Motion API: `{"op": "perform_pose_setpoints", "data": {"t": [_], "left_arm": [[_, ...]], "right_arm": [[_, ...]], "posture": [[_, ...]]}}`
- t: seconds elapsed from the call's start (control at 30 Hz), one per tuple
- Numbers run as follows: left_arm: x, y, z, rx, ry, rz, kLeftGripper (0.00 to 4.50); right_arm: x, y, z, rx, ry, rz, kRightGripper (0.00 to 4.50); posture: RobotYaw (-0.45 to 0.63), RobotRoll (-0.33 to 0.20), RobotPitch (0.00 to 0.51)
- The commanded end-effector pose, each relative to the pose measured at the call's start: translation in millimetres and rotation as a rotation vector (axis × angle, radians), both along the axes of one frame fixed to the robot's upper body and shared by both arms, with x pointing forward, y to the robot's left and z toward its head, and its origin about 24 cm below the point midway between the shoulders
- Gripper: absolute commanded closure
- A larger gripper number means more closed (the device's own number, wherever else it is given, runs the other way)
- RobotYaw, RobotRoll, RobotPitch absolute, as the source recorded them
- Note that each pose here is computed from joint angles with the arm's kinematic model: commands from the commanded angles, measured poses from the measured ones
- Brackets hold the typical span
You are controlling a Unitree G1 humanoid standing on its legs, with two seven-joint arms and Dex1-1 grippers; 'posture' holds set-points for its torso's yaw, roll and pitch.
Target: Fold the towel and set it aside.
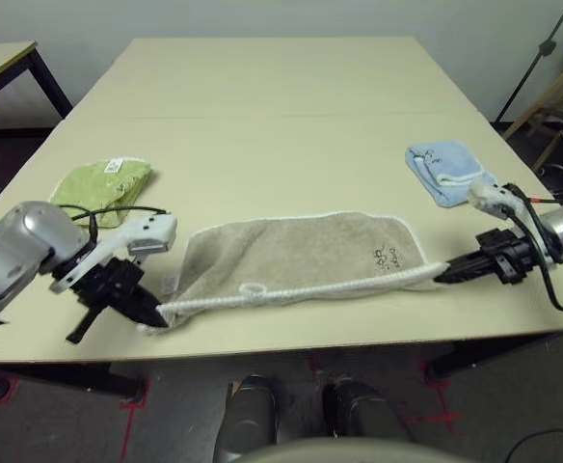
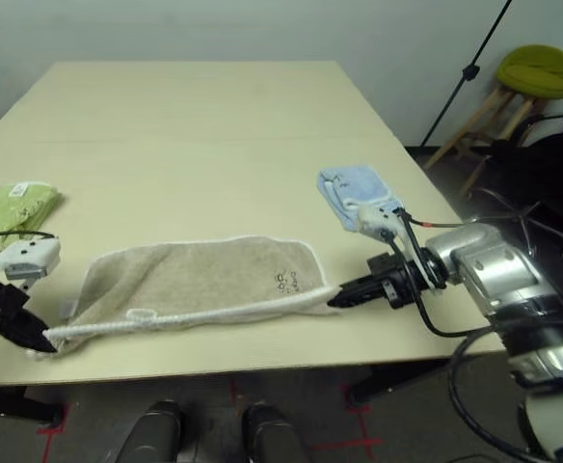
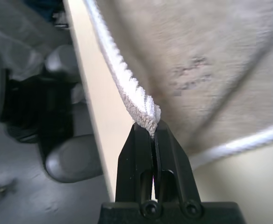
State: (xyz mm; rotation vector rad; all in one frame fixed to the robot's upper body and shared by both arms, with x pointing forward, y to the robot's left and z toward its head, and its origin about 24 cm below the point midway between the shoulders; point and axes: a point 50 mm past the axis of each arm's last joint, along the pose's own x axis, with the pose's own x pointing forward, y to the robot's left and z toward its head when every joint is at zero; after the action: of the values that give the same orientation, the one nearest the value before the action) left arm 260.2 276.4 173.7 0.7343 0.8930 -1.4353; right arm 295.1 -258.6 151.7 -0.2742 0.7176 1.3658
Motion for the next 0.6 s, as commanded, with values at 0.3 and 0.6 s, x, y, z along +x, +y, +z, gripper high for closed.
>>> {"op": "perform_pose_setpoints", "data": {"t": [0.3, 0.6], "left_arm": [[51.2, 1.9, -3.6, 0.129, -0.144, -0.038, 4.46], [67.8, 1.1, -4.5, 0.155, -0.235, -0.057, 4.46]], "right_arm": [[40.2, -2.0, 0.2, -0.093, -0.193, -0.051, 4.50], [49.5, 1.7, -4.8, -0.111, -0.270, -0.059, 4.50]], "posture": [[0.16, 0.000, 0.145], [0.15, 0.000, 0.140]]}}
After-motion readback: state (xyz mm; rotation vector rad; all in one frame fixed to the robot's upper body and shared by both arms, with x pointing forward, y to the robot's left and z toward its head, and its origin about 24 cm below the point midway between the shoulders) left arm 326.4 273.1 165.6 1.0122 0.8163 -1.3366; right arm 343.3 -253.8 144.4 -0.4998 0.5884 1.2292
